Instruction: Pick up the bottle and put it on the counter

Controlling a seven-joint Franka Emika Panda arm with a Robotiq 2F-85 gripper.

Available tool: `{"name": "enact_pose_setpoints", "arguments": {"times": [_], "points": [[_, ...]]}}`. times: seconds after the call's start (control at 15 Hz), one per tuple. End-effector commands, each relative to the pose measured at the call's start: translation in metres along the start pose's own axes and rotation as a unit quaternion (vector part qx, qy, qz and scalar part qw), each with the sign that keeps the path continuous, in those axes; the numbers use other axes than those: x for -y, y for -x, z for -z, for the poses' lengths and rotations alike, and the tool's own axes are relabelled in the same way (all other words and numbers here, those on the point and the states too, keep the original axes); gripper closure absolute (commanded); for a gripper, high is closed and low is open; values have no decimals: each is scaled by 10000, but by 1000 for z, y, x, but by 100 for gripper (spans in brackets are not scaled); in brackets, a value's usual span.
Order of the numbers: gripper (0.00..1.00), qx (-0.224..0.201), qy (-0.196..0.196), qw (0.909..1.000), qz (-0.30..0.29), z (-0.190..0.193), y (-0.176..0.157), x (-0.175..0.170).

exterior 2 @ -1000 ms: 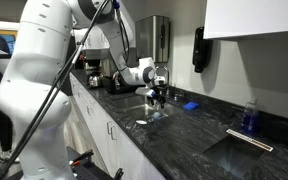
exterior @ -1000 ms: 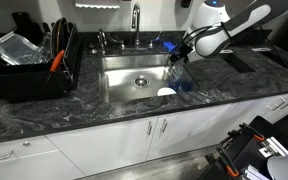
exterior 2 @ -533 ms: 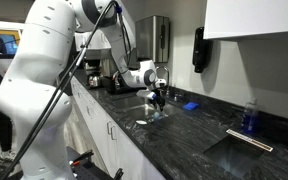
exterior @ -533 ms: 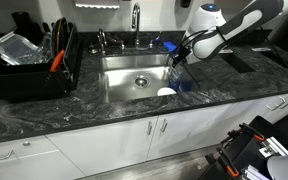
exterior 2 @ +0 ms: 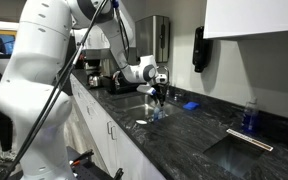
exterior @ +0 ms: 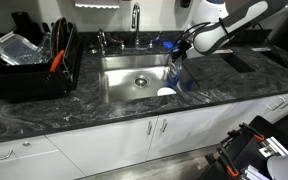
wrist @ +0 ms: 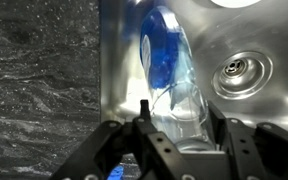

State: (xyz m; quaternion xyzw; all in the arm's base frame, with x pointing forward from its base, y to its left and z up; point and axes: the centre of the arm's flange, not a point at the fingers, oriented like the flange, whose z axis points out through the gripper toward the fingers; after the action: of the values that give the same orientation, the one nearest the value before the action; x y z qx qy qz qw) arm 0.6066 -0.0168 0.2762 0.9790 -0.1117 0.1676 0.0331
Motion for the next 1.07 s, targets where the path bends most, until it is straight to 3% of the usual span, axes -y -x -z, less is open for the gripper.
{"name": "enact_pose_setpoints", "arguments": {"times": [0.0,0.6,1.0], "points": [[71,-70,-9,9994,-336,54,-17,-10],[71,-382,346,9865,-1553,158,-53,-82],[71,-327,712,9695,-2322,157,-46,-122]]}}
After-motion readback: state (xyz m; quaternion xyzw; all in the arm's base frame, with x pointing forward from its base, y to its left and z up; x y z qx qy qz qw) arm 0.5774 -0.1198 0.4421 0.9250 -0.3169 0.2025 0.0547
